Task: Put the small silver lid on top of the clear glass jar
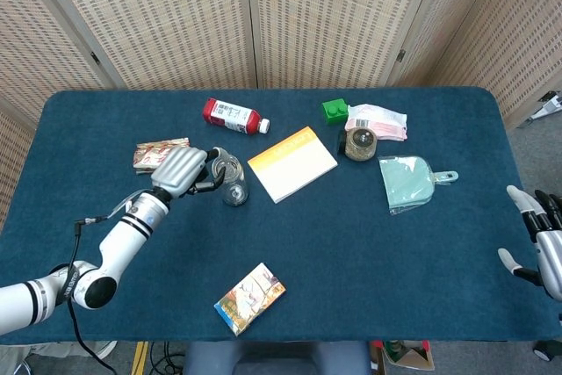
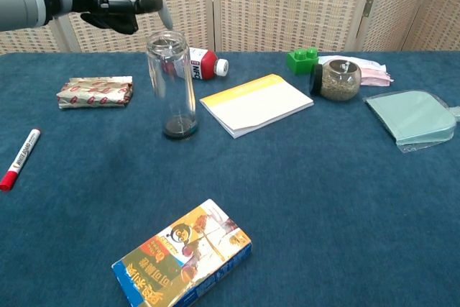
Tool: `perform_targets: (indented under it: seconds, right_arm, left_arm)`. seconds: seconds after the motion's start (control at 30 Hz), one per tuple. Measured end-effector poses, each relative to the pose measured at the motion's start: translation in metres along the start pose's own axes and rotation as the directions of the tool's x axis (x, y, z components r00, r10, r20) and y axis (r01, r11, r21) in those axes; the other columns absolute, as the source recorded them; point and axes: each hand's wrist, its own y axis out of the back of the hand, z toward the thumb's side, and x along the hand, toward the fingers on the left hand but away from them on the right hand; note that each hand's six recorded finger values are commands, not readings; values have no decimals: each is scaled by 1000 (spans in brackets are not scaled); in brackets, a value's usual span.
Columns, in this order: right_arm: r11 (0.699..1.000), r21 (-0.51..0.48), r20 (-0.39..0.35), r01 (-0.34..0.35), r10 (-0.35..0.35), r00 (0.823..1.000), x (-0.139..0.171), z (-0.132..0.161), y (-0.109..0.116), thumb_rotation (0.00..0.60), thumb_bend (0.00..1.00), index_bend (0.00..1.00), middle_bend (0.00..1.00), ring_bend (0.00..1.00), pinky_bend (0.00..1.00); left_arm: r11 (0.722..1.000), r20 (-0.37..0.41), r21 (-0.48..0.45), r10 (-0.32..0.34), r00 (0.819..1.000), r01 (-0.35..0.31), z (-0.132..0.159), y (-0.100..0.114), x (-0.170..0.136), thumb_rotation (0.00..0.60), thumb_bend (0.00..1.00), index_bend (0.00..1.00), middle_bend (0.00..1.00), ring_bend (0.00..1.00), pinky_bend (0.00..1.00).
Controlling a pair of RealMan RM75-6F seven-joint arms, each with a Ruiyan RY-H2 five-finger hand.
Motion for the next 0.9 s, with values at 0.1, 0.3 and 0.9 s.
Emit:
perform_targets:
  seconds: [0.1, 0.3, 0.9]
  right_arm:
    - [1000, 1, 4, -1, 1, 1000, 1, -1, 0, 600, 237, 6, 139, 34, 65]
    - [1000, 0, 6, 1, -1, 1000, 2, -2, 0, 600, 237, 6, 139, 35, 65]
    - [1000, 0, 13, 0, 0, 1000, 3, -5, 0, 600, 237, 6, 139, 34, 65]
  left_arm:
    - [1000, 5, 25, 7, 1000, -7, 2, -2, 1, 120, 517, 320, 1000, 1000, 1000]
    - [998, 9, 55, 4, 1000, -4, 3, -4, 3, 119, 517, 326, 1000, 1000, 1000]
    - [988, 10, 153, -5, 1000, 3, 3, -13, 6, 117, 517, 341, 1000, 1000, 1000]
